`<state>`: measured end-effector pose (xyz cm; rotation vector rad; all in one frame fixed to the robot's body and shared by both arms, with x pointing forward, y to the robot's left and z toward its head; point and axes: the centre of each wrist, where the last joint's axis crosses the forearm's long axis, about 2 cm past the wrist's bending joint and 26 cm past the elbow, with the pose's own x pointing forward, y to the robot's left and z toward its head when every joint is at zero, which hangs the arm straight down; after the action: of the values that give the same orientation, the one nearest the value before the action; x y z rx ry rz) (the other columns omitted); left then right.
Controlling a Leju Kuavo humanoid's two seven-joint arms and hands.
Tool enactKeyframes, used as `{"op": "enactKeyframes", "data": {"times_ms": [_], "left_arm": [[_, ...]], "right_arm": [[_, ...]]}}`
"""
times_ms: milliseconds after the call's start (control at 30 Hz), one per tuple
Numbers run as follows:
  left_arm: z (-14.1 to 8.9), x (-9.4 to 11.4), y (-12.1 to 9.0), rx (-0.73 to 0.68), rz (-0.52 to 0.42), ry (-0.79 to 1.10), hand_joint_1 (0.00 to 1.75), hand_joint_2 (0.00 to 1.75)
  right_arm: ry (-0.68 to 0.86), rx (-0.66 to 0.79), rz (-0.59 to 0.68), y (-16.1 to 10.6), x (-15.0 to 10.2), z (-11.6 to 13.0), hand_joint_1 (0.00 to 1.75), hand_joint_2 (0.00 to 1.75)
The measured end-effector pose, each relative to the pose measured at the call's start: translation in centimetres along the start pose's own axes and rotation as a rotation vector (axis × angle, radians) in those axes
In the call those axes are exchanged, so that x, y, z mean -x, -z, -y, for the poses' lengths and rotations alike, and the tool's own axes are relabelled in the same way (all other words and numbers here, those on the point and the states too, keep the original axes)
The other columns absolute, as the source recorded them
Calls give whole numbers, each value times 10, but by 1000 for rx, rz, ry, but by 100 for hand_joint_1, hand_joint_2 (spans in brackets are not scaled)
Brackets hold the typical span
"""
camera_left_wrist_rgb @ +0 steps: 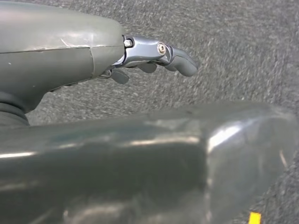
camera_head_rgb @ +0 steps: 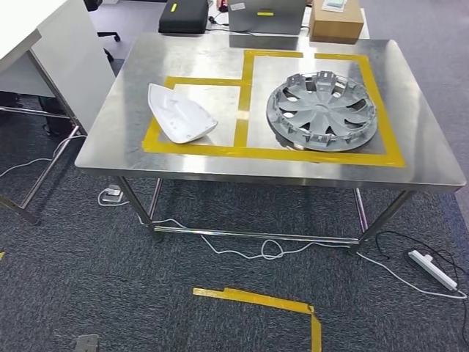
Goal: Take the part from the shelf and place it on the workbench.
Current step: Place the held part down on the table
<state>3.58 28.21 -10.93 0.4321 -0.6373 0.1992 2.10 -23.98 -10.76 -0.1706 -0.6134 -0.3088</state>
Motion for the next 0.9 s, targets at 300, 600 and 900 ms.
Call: {"op": "enactKeyframes", "data": {"times_ms": [300, 600, 900], "left_arm": [[5, 3, -4, 71, -2, 52, 0, 0], [6, 2, -3, 79, -1, 58, 0, 0], [7, 1, -3, 89, -3, 49, 0, 0]], "right_arm": [[-8, -14, -3, 1, 0, 0, 0, 0], [-7, -19, -5, 1, 0, -1, 0, 0], [-14, -19, 6, 3, -1, 4, 0, 0]]}}
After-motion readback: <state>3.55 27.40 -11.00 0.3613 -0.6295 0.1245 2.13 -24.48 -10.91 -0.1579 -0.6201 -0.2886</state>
